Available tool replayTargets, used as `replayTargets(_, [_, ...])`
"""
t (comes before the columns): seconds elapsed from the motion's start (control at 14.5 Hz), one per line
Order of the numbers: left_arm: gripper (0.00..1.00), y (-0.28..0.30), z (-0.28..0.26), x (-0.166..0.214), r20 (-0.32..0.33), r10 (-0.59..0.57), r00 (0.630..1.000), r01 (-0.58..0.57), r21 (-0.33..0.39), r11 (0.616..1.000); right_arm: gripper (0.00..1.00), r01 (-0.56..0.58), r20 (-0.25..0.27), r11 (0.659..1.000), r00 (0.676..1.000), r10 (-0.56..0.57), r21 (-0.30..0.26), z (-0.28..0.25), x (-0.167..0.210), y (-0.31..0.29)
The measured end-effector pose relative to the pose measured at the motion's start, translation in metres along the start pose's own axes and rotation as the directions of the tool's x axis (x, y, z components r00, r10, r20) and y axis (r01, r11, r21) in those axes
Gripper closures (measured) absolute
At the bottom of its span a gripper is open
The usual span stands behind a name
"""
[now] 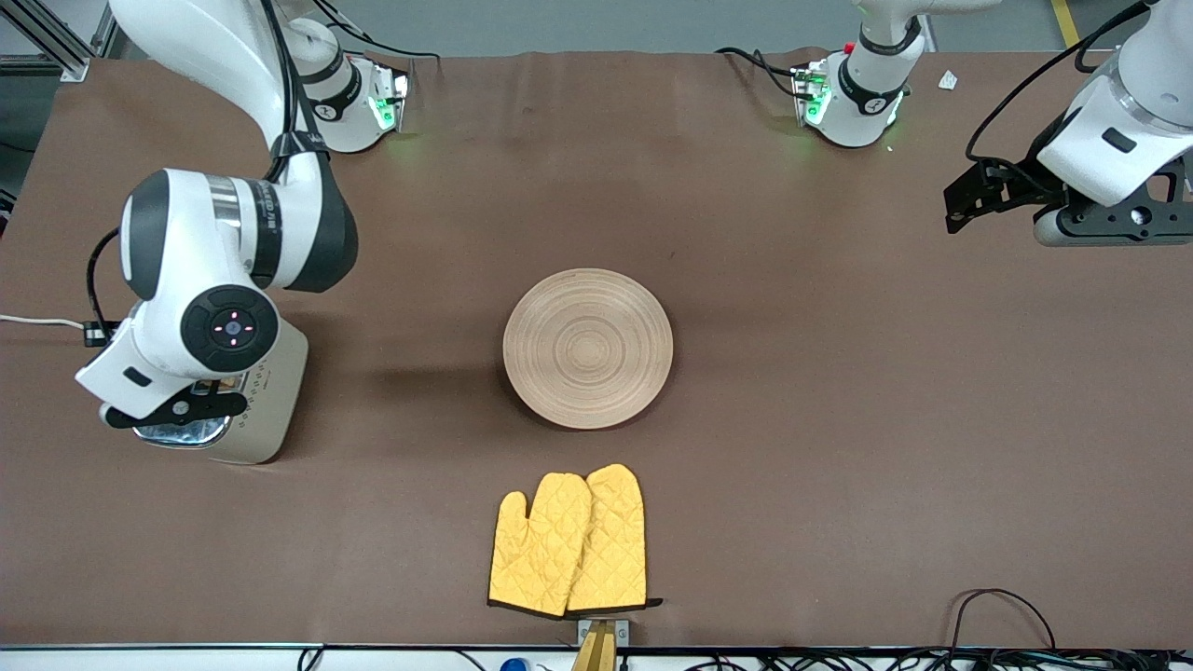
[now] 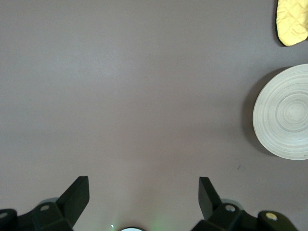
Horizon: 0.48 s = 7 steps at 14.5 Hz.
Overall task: Move plate and put bread in toaster
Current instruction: 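Lift the bread with the right gripper and carry it to the toaster, then lower the bread into the toaster slot with the right gripper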
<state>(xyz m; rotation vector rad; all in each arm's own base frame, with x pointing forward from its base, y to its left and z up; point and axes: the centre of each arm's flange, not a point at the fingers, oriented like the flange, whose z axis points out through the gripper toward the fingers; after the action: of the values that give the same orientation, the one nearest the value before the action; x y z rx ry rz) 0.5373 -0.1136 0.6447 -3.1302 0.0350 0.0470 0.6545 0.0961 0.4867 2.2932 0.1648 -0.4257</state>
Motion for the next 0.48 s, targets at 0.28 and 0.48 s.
replayTargets(0.28, [0.0, 0.0, 0.001, 0.001, -0.002, 0.0, 1.0, 0.0, -0.001, 1.0, 0.98, -0.071, 0.036, 0.997, 0.997, 0.072, -0.008, 0.031, 0.017, -0.004])
replayTargets(0.48, [0.0, 0.0, 0.001, 0.001, -0.002, 0.0, 1.0, 0.0, -0.001, 1.0, 0.98, -0.1, 0.044, 0.995, 0.994, 0.1, -0.019, 0.041, 0.025, -0.013])
